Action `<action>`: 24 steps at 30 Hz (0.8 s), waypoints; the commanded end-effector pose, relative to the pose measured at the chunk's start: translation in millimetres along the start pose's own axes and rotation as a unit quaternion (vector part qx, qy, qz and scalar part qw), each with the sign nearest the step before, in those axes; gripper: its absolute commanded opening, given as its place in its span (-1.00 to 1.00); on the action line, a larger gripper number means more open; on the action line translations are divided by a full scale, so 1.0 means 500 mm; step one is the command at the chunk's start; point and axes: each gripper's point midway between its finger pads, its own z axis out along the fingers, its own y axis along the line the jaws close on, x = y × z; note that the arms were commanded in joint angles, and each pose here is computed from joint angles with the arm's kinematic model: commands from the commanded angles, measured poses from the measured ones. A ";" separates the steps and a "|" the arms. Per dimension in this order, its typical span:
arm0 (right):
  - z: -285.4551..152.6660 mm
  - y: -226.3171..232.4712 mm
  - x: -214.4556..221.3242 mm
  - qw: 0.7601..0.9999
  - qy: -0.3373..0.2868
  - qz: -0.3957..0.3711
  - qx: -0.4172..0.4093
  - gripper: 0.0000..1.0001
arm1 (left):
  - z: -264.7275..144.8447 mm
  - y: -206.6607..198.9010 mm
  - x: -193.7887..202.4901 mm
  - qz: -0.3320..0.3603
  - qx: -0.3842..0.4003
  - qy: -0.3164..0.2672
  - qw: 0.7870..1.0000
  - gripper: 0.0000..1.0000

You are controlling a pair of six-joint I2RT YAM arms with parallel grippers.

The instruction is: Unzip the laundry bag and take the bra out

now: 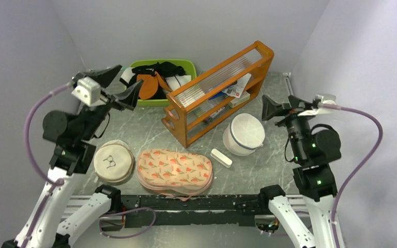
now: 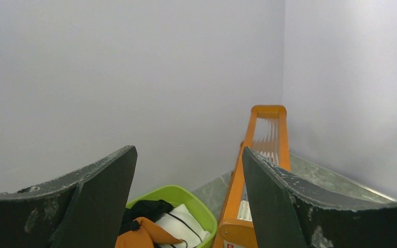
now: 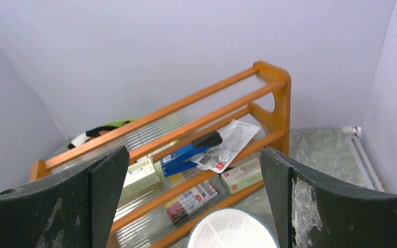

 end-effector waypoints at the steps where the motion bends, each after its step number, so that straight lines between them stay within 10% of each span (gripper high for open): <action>1: -0.024 0.008 -0.020 1.000 -0.019 -0.012 -0.017 1.00 | -0.046 0.026 -0.065 0.043 -0.057 -0.067 0.995 0.72; 24: -0.017 -0.015 -0.024 1.000 -0.012 0.012 0.025 1.00 | -0.045 0.048 -0.046 0.030 -0.093 -0.055 0.994 0.71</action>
